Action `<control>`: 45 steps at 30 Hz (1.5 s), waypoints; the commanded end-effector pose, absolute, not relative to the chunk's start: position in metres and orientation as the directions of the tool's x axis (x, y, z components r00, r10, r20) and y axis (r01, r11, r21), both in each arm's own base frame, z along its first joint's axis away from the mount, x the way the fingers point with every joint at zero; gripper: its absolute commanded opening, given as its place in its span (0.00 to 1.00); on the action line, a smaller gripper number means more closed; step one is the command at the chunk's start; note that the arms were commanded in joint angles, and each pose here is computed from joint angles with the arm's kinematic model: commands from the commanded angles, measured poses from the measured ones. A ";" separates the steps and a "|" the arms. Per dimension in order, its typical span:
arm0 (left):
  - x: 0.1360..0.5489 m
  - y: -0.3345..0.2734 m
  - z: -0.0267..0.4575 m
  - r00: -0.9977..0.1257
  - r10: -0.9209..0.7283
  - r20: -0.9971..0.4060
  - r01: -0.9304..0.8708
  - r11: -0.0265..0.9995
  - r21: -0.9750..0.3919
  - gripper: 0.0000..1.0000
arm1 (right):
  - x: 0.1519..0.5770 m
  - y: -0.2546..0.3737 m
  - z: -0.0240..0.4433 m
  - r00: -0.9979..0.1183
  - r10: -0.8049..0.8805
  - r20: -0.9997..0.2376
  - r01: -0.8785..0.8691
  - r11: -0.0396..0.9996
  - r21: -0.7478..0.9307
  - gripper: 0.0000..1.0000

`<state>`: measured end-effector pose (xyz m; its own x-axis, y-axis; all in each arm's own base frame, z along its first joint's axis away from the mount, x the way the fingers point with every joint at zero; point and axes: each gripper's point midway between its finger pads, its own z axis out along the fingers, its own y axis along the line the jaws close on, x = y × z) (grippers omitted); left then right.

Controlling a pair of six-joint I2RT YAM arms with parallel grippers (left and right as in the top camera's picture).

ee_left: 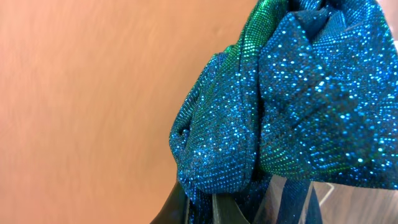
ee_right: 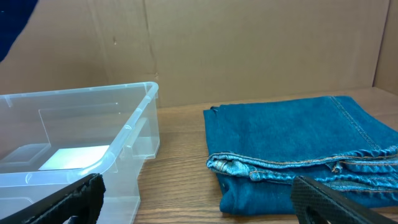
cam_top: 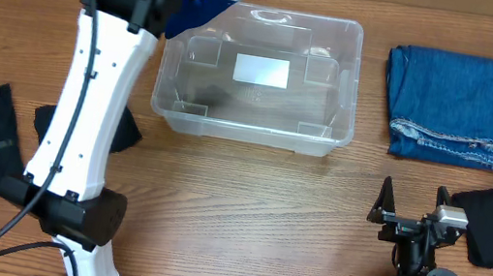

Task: Pack container
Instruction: 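Carry the sequined cloth with the left gripper into the bin and release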

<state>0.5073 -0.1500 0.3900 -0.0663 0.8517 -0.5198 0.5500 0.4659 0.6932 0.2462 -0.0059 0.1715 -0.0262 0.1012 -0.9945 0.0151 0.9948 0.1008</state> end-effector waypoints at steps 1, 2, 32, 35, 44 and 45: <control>0.491 -0.178 0.422 0.095 0.918 -0.384 0.493 0.292 0.820 0.04 | 0.246 -0.006 0.170 -0.022 0.108 -0.994 0.020 0.994 0.107 1.00; 0.490 -0.183 0.419 0.101 0.928 -0.358 0.493 0.266 0.829 0.04 | 0.246 -0.006 0.170 -0.022 0.108 -0.994 0.020 0.994 0.107 1.00; 0.557 -0.219 0.184 0.202 0.971 0.126 0.725 -0.235 0.647 0.04 | 0.246 -0.006 0.170 -0.022 0.108 -0.994 0.020 0.994 0.107 1.00; 0.557 -0.220 0.181 0.207 0.971 0.121 0.728 -0.235 0.644 0.04 | 0.246 -0.006 0.170 -0.022 0.108 -0.994 0.020 0.994 0.107 1.00; 0.553 -0.229 0.178 0.248 0.966 0.074 0.737 -0.237 0.633 0.04 | 0.246 -0.006 0.170 -0.022 0.108 -0.994 0.020 0.994 0.107 1.00; 0.549 -0.234 0.176 0.266 0.963 0.055 0.743 -0.241 0.624 0.04 | 0.246 -0.006 0.170 -0.022 0.108 -0.994 0.020 0.994 0.107 1.00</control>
<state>0.5529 -0.2257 0.1738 0.2159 0.9717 0.0954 0.7444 -0.2270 0.6280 0.2462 -0.0059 0.1715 -0.0262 0.1015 -0.9945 0.0151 0.9948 0.1012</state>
